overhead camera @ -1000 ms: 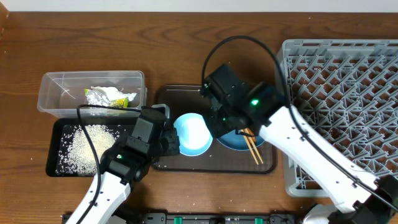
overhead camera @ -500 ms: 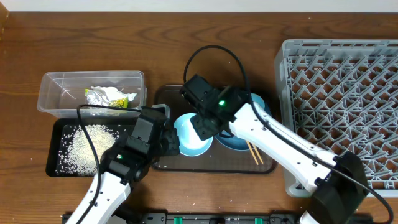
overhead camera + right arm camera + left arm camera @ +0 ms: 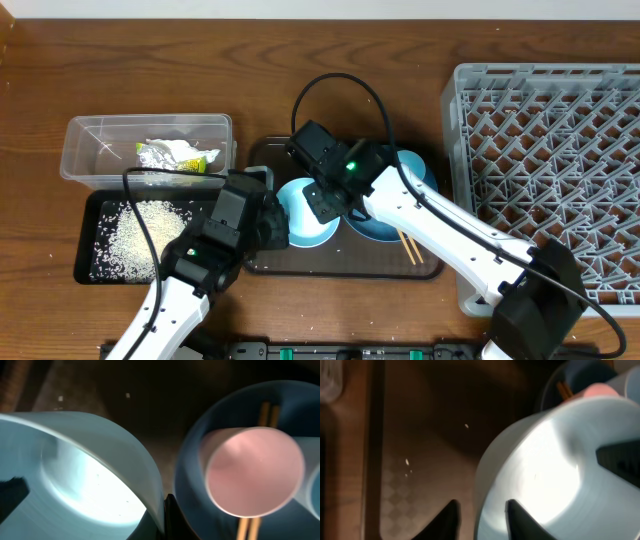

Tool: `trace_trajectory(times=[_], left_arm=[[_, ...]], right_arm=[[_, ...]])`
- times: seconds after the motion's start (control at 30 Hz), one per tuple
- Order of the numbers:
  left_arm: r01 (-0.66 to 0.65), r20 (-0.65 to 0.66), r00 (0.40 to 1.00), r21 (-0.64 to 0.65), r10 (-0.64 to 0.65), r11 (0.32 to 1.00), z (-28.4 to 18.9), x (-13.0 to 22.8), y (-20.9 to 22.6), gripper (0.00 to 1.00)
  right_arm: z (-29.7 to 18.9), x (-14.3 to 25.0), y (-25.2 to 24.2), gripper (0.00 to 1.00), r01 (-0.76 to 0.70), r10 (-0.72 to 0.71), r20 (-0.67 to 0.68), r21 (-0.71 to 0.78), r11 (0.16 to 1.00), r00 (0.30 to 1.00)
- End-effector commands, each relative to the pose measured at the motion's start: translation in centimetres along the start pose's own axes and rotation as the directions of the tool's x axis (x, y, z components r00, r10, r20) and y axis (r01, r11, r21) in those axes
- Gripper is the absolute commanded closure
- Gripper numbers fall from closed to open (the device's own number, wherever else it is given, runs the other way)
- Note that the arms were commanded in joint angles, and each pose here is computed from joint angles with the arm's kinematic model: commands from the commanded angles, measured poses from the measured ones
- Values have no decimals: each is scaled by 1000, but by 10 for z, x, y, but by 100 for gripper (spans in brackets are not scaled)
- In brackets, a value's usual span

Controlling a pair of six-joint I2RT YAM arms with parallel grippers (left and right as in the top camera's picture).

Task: Sort waste into correct bins and load items into the dishwasher rack
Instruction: 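Lift the plate with the right gripper and carry it right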

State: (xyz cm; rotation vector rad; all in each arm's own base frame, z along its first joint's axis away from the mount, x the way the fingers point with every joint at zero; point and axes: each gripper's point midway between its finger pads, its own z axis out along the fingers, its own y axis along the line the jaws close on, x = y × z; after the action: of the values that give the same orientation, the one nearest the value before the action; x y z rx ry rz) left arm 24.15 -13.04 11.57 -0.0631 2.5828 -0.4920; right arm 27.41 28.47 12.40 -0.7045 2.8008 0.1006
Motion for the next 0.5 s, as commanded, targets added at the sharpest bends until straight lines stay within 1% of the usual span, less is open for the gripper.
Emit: trace_trajectory(times=[0.0,0.1,0.33,0.47], left_arm=[[-7,26,1000,3,6,1000,-2,-6,-2,52],[-6,29,1000,5,6,1000,-2,-7,-3,48],[-7,30,1000,5,6,1000,-2,-7,-3,43],[-6,29,1000,5,6,1000,-2,-7,-3,41]], right_arm=[[-2,-11,-27,99,-23,16,51,135,991,999],[-9,-22,-48,99,-53,31,104,219,974,994],[-27,-44,-90,99,-154,106,177,281,947,978],[-46,-56,-133,99,-243,155,248,376,894,956]])
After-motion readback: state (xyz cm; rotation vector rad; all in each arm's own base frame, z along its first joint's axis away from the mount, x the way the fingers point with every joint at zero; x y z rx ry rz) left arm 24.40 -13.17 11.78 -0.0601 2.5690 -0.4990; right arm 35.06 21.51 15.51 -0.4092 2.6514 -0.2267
